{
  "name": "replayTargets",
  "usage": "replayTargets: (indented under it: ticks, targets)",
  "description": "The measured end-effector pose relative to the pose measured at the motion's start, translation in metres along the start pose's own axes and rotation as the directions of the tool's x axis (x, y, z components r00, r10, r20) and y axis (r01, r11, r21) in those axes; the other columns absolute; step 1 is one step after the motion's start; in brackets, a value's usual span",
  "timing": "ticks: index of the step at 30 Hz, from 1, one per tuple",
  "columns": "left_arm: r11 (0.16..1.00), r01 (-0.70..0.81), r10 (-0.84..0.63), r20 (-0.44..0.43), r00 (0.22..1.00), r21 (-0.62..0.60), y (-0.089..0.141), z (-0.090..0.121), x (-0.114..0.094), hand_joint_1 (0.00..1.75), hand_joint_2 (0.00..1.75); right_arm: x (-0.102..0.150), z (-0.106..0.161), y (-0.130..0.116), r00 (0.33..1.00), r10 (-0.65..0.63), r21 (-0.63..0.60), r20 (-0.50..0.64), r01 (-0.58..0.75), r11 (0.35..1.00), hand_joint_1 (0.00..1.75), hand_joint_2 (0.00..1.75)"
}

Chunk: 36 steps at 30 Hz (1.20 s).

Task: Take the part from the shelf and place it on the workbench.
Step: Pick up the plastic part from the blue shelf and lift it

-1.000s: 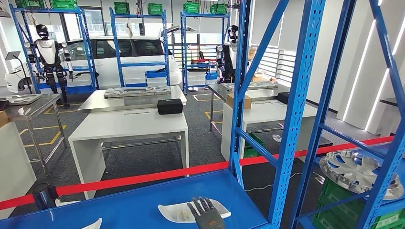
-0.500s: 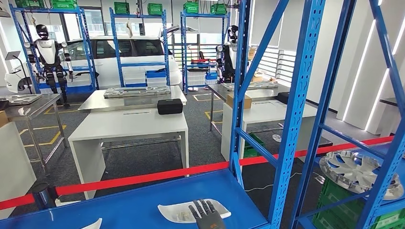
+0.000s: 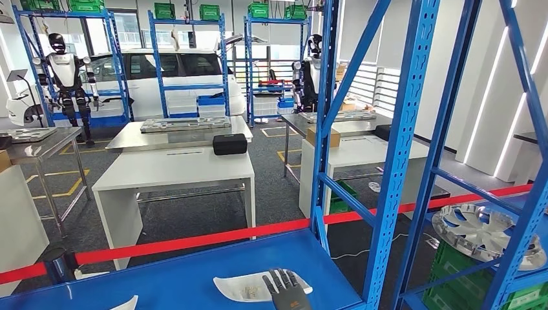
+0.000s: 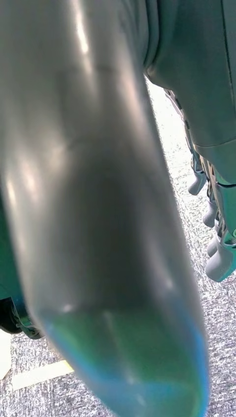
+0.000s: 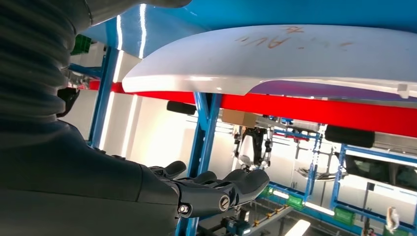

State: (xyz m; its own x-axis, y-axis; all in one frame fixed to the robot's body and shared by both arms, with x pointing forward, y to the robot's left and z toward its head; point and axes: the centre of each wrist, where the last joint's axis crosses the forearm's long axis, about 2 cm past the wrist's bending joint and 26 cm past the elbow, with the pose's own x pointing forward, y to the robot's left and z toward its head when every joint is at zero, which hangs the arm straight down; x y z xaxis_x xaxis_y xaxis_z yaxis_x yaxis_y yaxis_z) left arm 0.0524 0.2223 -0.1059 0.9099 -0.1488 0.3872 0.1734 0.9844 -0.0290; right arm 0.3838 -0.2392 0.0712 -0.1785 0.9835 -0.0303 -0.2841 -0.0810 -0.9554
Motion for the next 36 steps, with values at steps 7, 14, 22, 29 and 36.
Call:
replayTargets:
  ticks: [7,14,22,29,36]
  targets:
    - [1.0,0.006,-0.006,0.001,1.0,-0.004,0.0,0.0,0.0,0.0,0.0,-0.006,-0.001,-0.003,1.0,0.004,-0.007,-0.026,-0.004,1.0,0.0,1.75]
    - [1.0,0.008,-0.008,0.006,1.0,-0.004,0.0,0.0,0.0,0.0,0.0,-0.01,-0.003,-0.008,0.999,0.006,-0.013,-0.039,-0.007,1.0,0.0,1.75]
    - [1.0,0.007,-0.007,0.014,1.0,-0.005,0.0,0.0,-0.002,0.0,0.0,-0.017,-0.004,-0.01,0.998,-0.003,-0.018,-0.056,0.002,1.0,0.0,1.75]
    - [1.0,0.007,-0.007,0.014,1.0,-0.005,-0.001,0.001,-0.002,0.0,0.0,-0.019,-0.004,-0.01,0.998,-0.006,-0.017,-0.061,0.005,1.0,0.0,1.31]
    - [1.0,0.004,-0.004,0.017,1.0,-0.005,-0.001,0.001,-0.003,0.0,0.0,-0.019,-0.003,-0.009,0.999,-0.007,-0.016,-0.046,0.006,1.0,0.0,0.0]
